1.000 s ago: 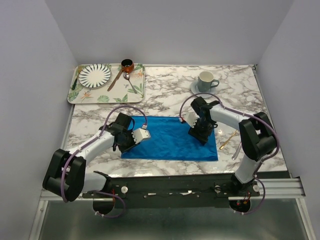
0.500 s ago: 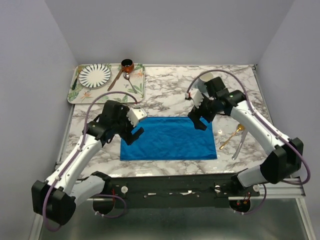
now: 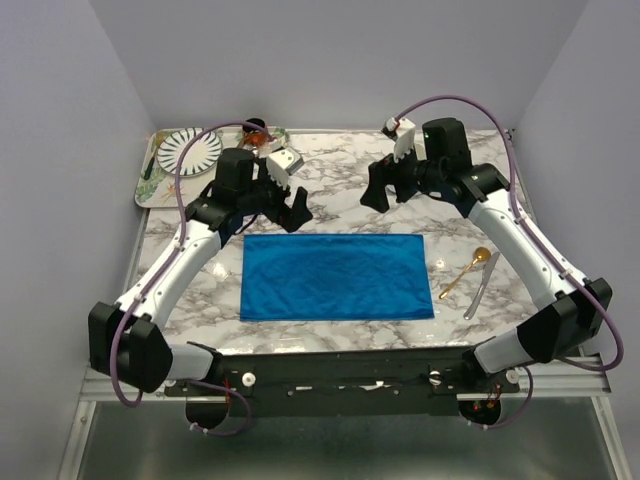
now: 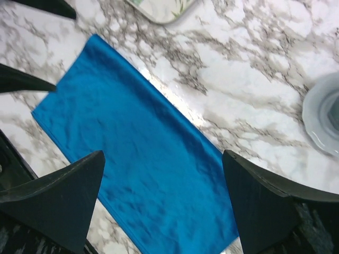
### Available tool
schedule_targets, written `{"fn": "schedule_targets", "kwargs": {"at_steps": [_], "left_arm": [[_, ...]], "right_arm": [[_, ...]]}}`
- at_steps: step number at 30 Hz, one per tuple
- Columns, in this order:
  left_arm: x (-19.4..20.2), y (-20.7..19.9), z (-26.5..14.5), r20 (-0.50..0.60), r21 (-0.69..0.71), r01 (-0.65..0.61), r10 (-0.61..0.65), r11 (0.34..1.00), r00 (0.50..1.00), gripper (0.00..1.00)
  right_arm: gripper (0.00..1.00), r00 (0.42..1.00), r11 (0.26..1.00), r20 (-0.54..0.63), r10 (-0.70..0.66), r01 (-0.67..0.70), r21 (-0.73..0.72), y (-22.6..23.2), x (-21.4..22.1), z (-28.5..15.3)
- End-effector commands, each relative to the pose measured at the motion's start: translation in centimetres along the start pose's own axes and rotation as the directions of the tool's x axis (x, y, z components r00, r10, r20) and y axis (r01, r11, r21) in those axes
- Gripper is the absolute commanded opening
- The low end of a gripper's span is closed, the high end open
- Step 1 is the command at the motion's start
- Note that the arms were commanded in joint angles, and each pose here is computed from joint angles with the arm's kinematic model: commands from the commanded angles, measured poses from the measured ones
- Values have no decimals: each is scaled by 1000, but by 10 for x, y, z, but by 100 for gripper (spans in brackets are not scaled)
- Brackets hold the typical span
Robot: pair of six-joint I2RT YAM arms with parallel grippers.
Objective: Fold the napkin into a case and place the utensils inside
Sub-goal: Smooth out the rectangle-folded napkin at the center of the board.
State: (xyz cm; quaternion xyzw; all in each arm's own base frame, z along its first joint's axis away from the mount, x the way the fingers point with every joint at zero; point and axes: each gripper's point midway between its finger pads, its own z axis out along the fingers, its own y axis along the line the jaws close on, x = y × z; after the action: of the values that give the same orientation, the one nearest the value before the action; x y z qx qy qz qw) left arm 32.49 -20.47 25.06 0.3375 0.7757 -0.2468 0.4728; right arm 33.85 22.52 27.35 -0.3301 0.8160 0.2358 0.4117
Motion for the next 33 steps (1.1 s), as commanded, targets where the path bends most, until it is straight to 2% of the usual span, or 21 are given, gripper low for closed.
{"fn": "schedule_targets", "kwargs": {"at_steps": [1, 2, 4, 5, 8, 9, 12, 16, 21, 25, 33], "left_arm": [[-3, -11, 22, 72, 150, 154, -167, 977, 983, 99], [-1, -12, 27, 73, 152, 230, -243, 961, 967, 99], [13, -11, 43, 57, 178, 299, -313, 938, 948, 99], [18, -15, 48, 29, 198, 372, -385, 907, 923, 99], [38, -11, 70, -35, 227, 483, -489, 845, 872, 99], [42, -13, 73, -57, 245, 544, -548, 802, 834, 99], [57, -7, 89, -80, 264, 634, -638, 727, 766, 99], [78, 0, 109, -121, 273, 705, -704, 655, 700, 99], [97, 6, 122, -147, 265, 751, -745, 604, 651, 99], [112, 17, 130, -159, 247, 782, -772, 572, 615, 99], [147, 28, 134, -199, 208, 840, -819, 501, 538, 99]], "right_arm": [[100, 982, 990, 162, 99, -80, -119, 14, -44, 12], [100, 986, 980, 120, 119, -97, -174, 17, -36, 28], [100, 986, 954, 58, 159, -138, -266, 28, -27, 40], [100, 981, 916, -11, 192, -183, -357, 40, -12, 53], [100, 947, 839, -142, 289, -322, -438, 52, 16, 71], [100, 929, 818, -178, 326, -371, -440, 51, 26, 85], [100, 895, 774, -233, 380, -445, -450, 49, 46, 107], [100, 850, 706, -293, 437, -526, -473, 51, 61, 127], [100, 791, 619, -352, 501, -611, -493, 53, 75, 146], [100, 762, 591, -382, 522, -647, -482, 46, 86, 161], [100, 655, 512, -458, 601, -755, -409, 17, 132, 184]]}}
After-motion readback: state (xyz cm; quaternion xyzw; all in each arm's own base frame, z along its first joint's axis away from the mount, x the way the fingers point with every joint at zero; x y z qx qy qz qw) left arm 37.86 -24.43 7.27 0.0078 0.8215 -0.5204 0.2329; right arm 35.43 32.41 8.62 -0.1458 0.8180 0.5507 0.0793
